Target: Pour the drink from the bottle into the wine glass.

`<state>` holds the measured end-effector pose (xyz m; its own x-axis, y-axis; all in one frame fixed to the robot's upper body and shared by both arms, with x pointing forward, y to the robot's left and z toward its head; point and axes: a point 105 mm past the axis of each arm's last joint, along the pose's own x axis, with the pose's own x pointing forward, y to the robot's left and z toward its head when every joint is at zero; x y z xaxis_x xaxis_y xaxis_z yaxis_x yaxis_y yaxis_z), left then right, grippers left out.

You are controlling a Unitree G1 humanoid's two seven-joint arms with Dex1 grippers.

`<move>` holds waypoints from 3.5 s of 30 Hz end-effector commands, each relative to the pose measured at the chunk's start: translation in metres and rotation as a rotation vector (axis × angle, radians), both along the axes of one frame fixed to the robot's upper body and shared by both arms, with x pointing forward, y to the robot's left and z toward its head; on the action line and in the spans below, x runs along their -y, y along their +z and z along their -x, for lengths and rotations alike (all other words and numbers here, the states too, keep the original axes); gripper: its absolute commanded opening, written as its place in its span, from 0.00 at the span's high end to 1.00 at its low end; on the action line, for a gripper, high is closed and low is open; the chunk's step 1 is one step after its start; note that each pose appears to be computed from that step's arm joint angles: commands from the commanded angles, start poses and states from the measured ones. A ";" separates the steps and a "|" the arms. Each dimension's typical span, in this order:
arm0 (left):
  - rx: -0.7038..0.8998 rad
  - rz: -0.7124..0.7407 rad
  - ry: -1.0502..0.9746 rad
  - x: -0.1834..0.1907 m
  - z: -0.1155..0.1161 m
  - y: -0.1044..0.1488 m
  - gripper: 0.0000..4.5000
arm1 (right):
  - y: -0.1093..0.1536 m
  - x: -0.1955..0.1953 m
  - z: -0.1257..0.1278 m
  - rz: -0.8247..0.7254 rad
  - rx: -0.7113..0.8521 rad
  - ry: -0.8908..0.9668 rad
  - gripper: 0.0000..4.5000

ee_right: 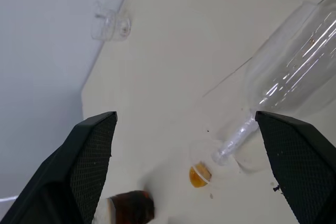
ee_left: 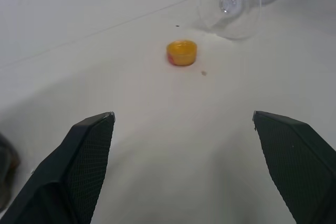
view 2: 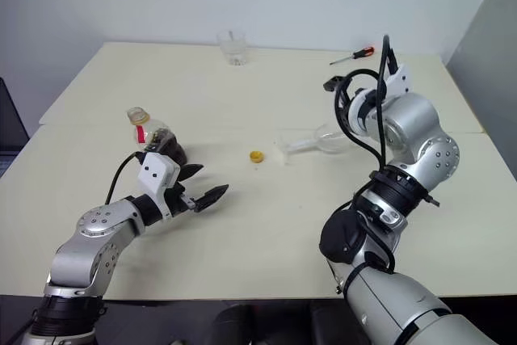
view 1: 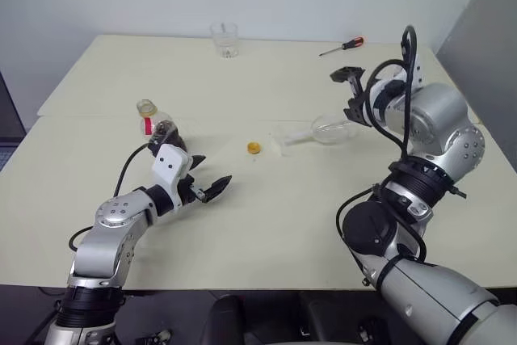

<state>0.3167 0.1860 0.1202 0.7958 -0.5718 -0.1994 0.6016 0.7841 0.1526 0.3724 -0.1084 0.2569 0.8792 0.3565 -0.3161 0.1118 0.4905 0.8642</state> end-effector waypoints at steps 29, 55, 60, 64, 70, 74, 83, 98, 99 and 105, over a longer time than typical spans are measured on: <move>0.039 -0.013 -0.011 0.002 0.002 0.010 0.00 | -0.091 -0.073 0.020 -0.091 -0.310 0.105 0.00; 0.035 -0.015 -0.017 0.004 0.004 0.008 0.00 | -0.094 -0.060 -0.030 -0.010 -0.220 -0.048 0.00; 0.035 -0.017 -0.013 0.003 0.005 0.009 0.00 | -0.098 -0.062 -0.036 0.001 -0.220 -0.056 0.00; 0.035 -0.017 -0.013 0.003 0.006 0.009 0.00 | -0.099 -0.063 -0.043 0.012 -0.207 -0.065 0.00; 0.032 -0.017 -0.013 0.003 0.006 0.008 0.00 | -0.109 -0.065 -0.055 0.036 -0.207 -0.083 0.21; 0.032 -0.019 -0.010 0.002 0.006 0.008 0.00 | -0.111 -0.066 -0.061 0.052 -0.194 -0.090 0.54; 0.031 -0.021 -0.002 0.000 0.007 0.008 0.00 | -0.075 -0.055 -0.067 0.232 0.046 -0.059 0.97; 0.053 -0.008 -0.026 0.009 -0.001 0.012 0.00 | -0.048 -0.095 -0.064 0.880 0.866 -0.023 0.97; 0.056 -0.005 -0.025 0.009 -0.001 0.013 0.00 | -0.048 -0.098 -0.064 0.879 0.888 -0.021 0.97; 0.135 0.068 0.014 0.005 -0.004 0.034 0.00 | -0.058 -0.104 -0.063 0.915 0.957 -0.015 0.97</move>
<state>0.3191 0.1799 0.1316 0.8086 -0.5720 -0.1376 0.5877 0.7959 0.1452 0.4370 -0.0076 0.1756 0.9196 0.3296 0.2139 -0.3338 0.9425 -0.0174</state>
